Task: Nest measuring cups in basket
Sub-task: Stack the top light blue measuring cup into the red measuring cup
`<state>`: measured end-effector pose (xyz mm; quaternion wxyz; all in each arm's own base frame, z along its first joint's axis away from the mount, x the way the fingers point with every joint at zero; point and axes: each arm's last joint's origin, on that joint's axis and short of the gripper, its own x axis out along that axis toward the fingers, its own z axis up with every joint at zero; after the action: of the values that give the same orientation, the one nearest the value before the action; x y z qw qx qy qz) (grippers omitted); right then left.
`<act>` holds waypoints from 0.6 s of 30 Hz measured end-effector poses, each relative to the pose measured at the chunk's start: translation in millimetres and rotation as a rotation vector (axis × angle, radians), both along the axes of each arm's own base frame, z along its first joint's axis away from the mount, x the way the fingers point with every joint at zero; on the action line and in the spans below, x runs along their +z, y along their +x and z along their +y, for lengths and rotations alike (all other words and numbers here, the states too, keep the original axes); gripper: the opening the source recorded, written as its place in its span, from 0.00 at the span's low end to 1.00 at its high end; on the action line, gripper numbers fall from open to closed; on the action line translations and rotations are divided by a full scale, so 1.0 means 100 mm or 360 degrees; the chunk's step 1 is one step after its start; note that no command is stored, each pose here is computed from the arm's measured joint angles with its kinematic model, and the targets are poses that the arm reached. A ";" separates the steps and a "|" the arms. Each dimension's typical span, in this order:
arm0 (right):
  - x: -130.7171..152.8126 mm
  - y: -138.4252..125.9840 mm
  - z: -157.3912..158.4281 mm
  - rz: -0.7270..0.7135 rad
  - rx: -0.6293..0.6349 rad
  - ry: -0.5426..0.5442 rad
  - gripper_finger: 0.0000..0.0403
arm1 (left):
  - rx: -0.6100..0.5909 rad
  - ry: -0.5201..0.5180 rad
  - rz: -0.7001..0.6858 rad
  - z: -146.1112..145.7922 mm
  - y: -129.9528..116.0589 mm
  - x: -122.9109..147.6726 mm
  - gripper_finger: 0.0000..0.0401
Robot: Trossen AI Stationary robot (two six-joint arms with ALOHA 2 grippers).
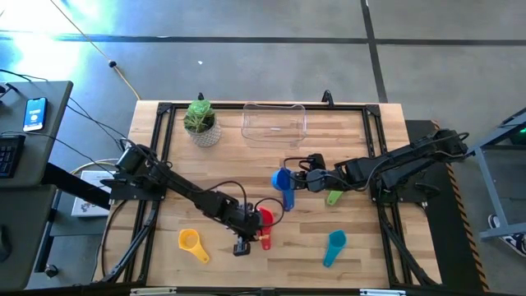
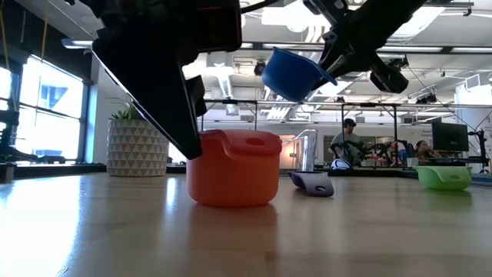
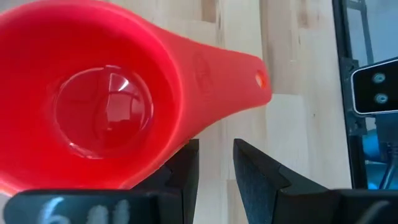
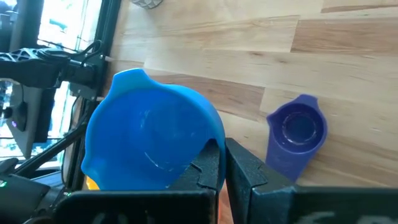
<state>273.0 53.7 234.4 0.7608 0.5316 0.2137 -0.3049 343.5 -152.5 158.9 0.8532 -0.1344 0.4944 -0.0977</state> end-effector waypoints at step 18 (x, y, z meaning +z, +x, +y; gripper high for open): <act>0.08 -0.01 0.31 -0.0230 -0.0042 0.0233 0.00 | -0.0110 0.0286 -0.0035 0.20 -0.34 0.57 0.22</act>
<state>271.7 84.9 242.2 0.7292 0.6093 0.1729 -0.2592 309.5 -132.1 215.8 0.8633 -0.0391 0.4961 -0.0836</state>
